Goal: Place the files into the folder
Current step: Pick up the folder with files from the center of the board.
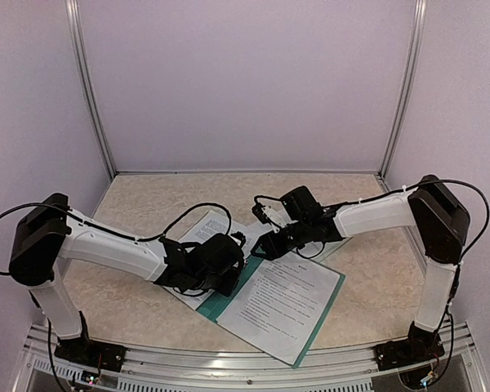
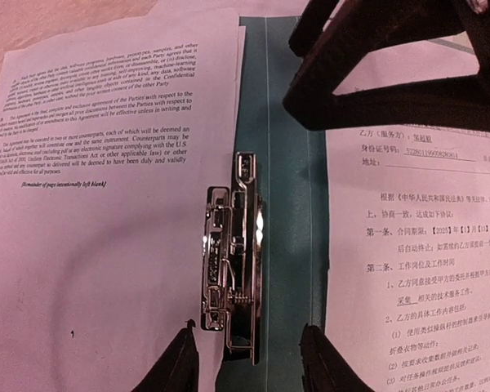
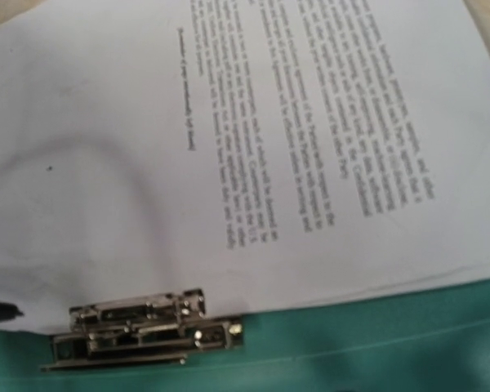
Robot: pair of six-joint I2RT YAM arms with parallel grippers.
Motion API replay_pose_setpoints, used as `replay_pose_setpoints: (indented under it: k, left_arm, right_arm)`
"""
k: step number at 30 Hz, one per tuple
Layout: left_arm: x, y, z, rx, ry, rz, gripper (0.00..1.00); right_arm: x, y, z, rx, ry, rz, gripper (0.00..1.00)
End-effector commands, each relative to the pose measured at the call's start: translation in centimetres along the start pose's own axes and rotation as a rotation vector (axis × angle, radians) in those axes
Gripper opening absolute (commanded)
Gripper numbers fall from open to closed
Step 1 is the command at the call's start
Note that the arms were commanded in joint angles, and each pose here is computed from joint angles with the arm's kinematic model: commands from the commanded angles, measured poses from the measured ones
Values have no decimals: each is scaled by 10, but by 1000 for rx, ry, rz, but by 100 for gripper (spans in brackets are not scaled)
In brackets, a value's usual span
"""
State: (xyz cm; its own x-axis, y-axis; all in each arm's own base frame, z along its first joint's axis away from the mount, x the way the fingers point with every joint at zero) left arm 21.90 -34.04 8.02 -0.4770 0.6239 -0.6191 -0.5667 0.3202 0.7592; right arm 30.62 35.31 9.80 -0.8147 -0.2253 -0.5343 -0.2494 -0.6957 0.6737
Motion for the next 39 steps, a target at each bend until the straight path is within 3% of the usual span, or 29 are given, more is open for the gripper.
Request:
replay_pose_setpoints:
  k: [1, 5, 9, 13, 16, 21, 26, 32, 39]
  left_arm:
    - [-19, 18, 5, -2, 14, -54, 45]
    - [-23, 32, 19, -1, 79, -65, 57]
    - [-21, 50, 38, 11, 186, -20, 78]
    - [-21, 66, 46, 91, 255, 14, 82]
    - [-17, 81, 38, 187, 225, 35, 82]
    - [0, 115, 4, 327, 33, 46, 81]
    - [10, 139, -26, 450, -157, 111, 82]
    - [31, 130, -70, 446, -582, 101, 86]
    - [48, 108, -97, 495, -862, 118, 85]
  right_arm:
    - [-1, 14, 5, 2, 9, -23, 47]
    - [5, 34, -1, 75, 1, -53, 50]
    - [22, 70, -9, 166, -50, -114, 63]
    - [57, 106, -27, 258, -179, -171, 74]
    - [77, 127, -40, 324, -261, -200, 78]
    - [100, 134, -62, 425, -334, -153, 80]
    - [101, 126, -82, 384, -357, -99, 82]
    - [95, 111, -97, 257, -340, -18, 83]
    - [92, 101, -106, 170, -315, 43, 82]
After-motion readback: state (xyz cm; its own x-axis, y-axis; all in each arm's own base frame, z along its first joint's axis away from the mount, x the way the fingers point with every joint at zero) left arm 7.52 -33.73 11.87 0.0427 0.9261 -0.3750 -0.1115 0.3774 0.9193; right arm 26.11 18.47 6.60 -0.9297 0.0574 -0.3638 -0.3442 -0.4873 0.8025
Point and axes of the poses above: each gripper's point midway between its finger pads, its own y axis back along the fingers, its own z axis along the line the jaws close on, x = y × z, the point moved 4 cm from there along y, back along the fingers, and after that the axes turned 15 degrees about -y, right-handed, at the moved point
